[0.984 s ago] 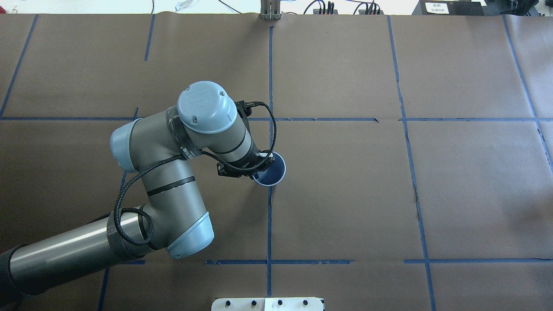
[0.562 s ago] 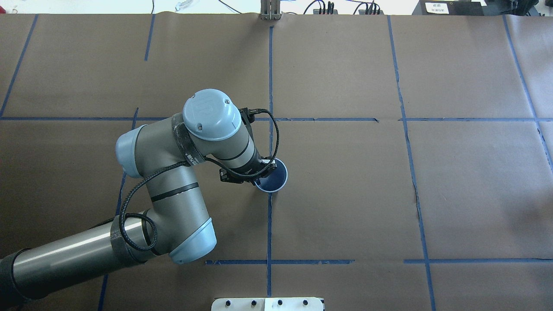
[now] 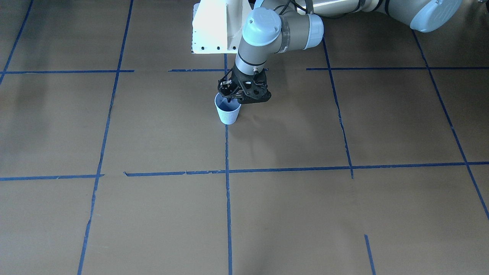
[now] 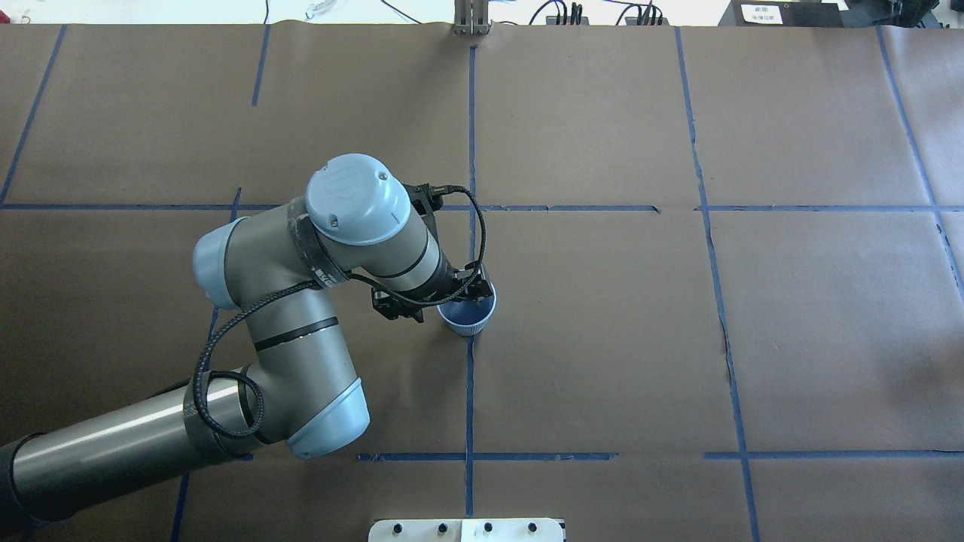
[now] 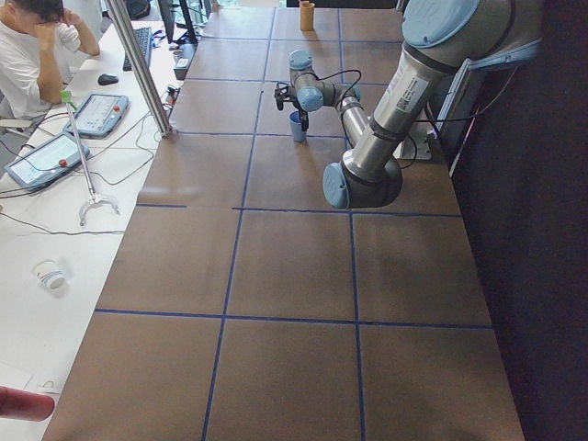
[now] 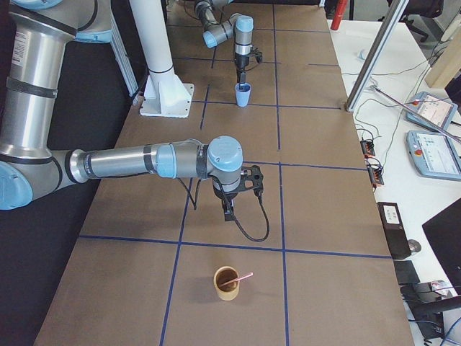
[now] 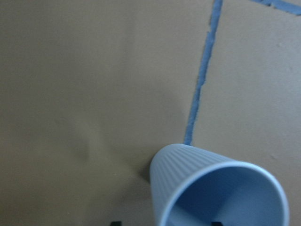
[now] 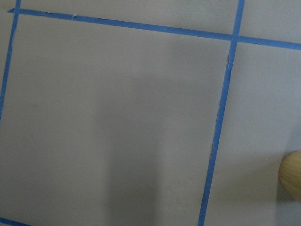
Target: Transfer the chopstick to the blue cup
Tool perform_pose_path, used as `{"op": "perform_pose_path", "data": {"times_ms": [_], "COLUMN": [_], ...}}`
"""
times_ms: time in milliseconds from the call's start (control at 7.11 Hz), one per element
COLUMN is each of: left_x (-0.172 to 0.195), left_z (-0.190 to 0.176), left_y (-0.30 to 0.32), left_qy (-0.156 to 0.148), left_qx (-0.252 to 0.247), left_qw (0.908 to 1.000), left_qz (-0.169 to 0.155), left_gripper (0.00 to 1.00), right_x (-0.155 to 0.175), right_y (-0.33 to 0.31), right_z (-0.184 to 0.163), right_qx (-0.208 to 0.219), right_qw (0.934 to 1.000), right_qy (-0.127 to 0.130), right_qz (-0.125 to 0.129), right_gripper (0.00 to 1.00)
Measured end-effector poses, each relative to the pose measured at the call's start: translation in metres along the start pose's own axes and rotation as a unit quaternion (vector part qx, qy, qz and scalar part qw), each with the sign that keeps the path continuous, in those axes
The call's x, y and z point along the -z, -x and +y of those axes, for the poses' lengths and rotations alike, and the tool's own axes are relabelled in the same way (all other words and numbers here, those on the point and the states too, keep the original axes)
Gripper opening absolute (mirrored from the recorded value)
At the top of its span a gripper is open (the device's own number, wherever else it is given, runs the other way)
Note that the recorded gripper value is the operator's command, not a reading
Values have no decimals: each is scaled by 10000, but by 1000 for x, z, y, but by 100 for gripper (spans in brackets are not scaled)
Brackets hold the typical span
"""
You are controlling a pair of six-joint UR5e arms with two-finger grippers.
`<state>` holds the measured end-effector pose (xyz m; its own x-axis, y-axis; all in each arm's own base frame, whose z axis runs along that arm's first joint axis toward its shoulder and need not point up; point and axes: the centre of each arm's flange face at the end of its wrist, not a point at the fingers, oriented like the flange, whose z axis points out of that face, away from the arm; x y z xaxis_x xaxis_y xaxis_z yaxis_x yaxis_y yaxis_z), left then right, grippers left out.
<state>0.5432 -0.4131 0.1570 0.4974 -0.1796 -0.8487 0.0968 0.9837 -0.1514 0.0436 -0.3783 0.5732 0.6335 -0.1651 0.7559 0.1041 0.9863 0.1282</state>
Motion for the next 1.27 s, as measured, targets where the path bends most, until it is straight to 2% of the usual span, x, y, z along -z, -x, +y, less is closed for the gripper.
{"op": "perform_pose_path", "data": {"times_ms": [141,422,562,703,844,984,1266], "left_x": [30,56,61,63,63,63,63], "left_z": [-9,-33,-38,-40,-41,-41,-40], "left_y": [0,19,23,26,26,26,26], "left_qy": [-154,-387,-436,-457,-465,-466,-459], "left_qx": [34,170,216,245,268,317,411], "left_qw": [9996,9986,9982,9981,9980,9978,9975], "left_qz": [234,332,338,337,336,340,349], "left_gripper": [100,100,100,100,100,100,100], "right_x": [-3,3,7,0,-15,-26,-36], "right_y": [-4,-26,-41,-63,-91,-114,-136], "right_z": [1,5,8,10,13,20,29], "right_qx": [-54,-298,-360,-313,-260,-252,-392], "right_qw": [10000,9990,9977,9961,9949,9938,9926], "right_qy": [33,-27,-135,-270,-406,-531,-613], "right_qz": [30,334,554,775,890,944,973], "right_gripper": [98,98,96,95,95,95,94]}}
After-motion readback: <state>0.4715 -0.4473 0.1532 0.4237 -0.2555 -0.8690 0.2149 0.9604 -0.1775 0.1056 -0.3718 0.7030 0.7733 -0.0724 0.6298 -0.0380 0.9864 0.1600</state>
